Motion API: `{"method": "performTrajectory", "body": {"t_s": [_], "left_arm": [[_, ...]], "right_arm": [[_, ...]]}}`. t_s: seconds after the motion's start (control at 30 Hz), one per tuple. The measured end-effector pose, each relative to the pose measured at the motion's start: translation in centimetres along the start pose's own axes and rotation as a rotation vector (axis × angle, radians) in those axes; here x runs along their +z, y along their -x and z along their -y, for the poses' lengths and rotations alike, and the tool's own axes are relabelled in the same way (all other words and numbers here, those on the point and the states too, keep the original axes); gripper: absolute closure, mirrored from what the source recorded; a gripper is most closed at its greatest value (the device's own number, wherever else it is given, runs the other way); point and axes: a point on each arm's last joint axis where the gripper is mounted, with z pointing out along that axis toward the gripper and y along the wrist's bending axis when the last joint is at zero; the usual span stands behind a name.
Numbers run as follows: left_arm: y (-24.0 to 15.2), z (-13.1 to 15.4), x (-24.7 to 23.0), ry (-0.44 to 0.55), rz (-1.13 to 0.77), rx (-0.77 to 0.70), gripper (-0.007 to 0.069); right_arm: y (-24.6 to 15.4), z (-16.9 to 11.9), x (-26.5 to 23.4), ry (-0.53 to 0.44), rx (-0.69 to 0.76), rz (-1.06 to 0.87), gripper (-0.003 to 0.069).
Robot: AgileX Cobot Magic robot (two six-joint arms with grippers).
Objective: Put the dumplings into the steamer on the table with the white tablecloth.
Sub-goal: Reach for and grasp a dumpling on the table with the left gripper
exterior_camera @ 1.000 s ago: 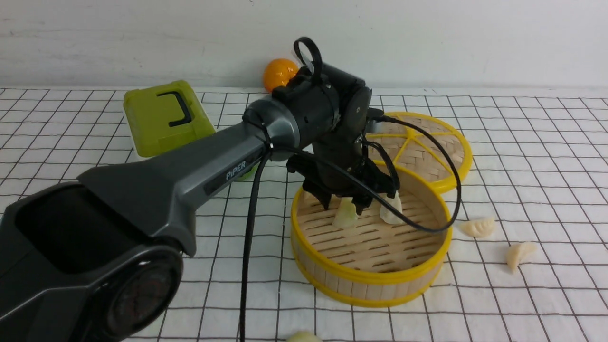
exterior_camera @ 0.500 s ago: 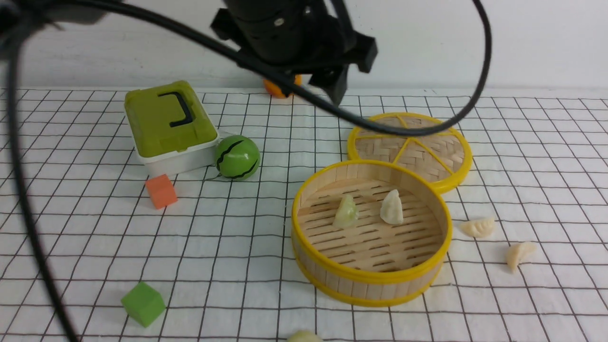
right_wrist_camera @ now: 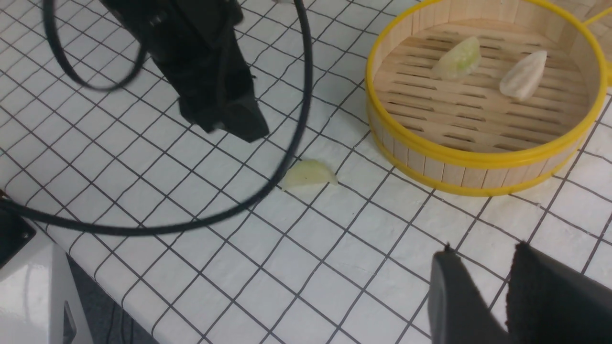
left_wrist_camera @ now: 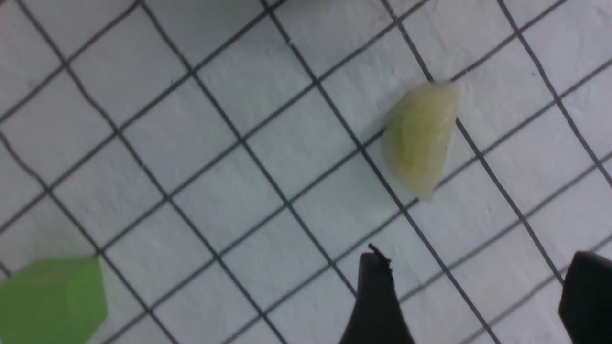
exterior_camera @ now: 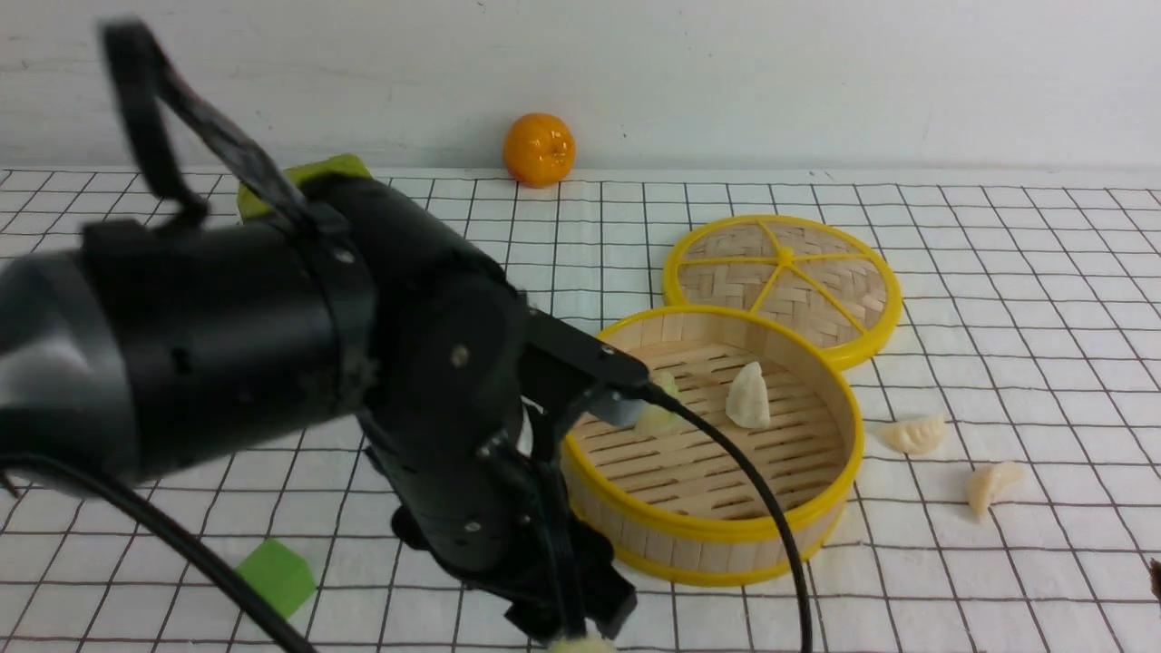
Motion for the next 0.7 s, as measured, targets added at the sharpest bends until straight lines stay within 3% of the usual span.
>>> {"method": "performTrajectory", "body": {"t_s": [0.2, 0.5, 0.6, 0.7], "left_arm": [[1.3, 0.5, 4.0, 0.009, 0.024, 0.030, 0.0143], [0.6, 1.0, 9.4, 0.001, -0.132, 0.011, 0.0146], [0.4, 1.0, 9.7, 0.003, -0.147, 0.012, 0.0163], [0.5, 1.0, 9.8, 0.002, -0.145, 0.011, 0.0246]], "right_arm": [[0.0, 0.0, 0.0, 0.002, 0.002, 0.000, 0.0480], [0.0, 0.0, 0.0, 0.003, 0.002, -0.003, 0.0474], [0.0, 0.0, 0.0, 0.003, 0.002, -0.003, 0.0473], [0.0, 0.0, 0.0, 0.003, 0.002, -0.003, 0.0470]]}}
